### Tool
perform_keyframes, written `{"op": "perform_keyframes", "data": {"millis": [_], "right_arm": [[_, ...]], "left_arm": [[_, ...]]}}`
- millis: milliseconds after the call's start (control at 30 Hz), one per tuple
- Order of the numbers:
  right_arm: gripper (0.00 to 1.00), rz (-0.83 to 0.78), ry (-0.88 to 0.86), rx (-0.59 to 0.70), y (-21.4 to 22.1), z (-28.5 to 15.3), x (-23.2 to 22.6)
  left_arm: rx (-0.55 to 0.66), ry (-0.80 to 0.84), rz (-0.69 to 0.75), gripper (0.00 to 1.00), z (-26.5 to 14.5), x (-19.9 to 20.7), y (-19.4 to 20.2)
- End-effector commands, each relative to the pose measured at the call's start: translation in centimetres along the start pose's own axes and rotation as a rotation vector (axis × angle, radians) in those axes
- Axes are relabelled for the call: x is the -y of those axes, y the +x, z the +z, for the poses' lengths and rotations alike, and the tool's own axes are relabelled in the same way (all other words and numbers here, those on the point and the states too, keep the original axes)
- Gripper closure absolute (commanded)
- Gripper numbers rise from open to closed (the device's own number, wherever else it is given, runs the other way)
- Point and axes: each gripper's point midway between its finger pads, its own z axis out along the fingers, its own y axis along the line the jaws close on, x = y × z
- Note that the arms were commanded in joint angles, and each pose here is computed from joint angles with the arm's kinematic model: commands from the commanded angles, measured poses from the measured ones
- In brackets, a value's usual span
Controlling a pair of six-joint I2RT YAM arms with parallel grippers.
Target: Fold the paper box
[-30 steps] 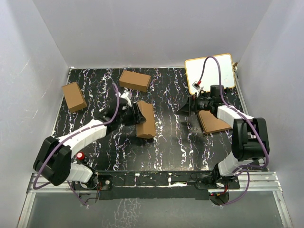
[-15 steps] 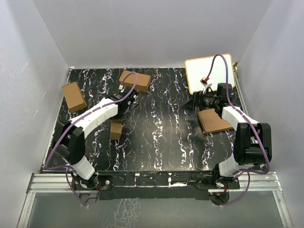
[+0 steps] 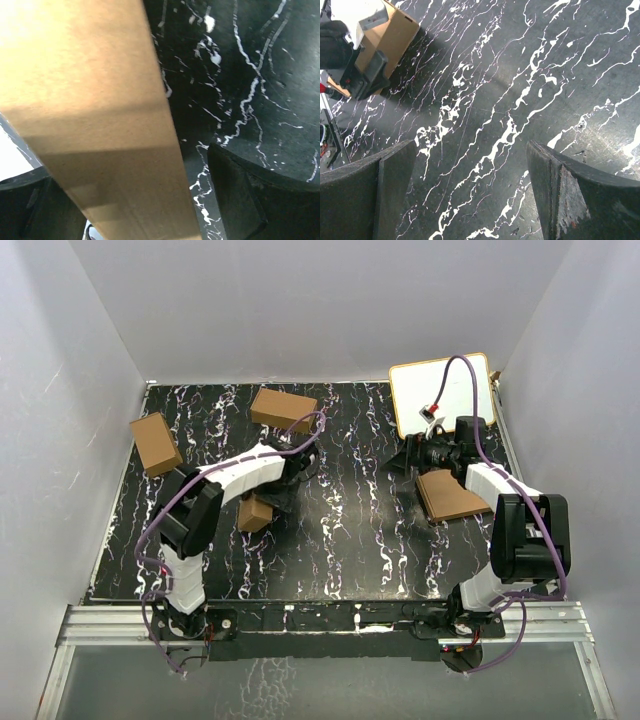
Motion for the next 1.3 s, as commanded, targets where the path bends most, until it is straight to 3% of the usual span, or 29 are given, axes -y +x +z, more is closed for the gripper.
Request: {"op": "perform_keyframes", "data": {"millis": [0, 400, 600, 700, 933, 1133, 1267], "right_arm": [[0.01, -0.036, -0.026, 0.021, -1.2, 0.0, -0.1], [0.01, -0.047, -0.043, 0.014, -1.2, 0.0, -0.4], [0.01, -0.177, -0.019, 0.012, -2.1, -0.9, -0.6], [0.01, -0.287, 0.046, 0.019, -3.1, -2.0, -0.1], [0.01, -0.375, 0.219, 0.13, -8.1, -7.1, 0.6], [0.01, -0.324, 0.421, 0.274, -14.7, -11.5, 0.1], [0.01, -0.399, 0.401, 0.315, -18.7, -13.5, -3.5]], "left_arm": [[0.049, 0.052, -0.005, 0.14, -2.9, 1.0, -1.0], [0.272, 0.297, -0.091, 0.08, -8.8, 3.4, -3.7], [0.616, 0.593, -0.19, 0.03, -13.7, 4.0, -5.6], [0.749, 0.702, -0.295, 0.03, -14.8, 1.8, -6.3], [0.75, 0.985, -0.543, 0.03, -12.9, -3.4, -7.2], [0.875, 0.988, -0.615, 0.03, -16.2, -9.1, -8.6], [0.922, 0.969, -0.594, 0.03, -19.8, -11.3, -9.0]]}}
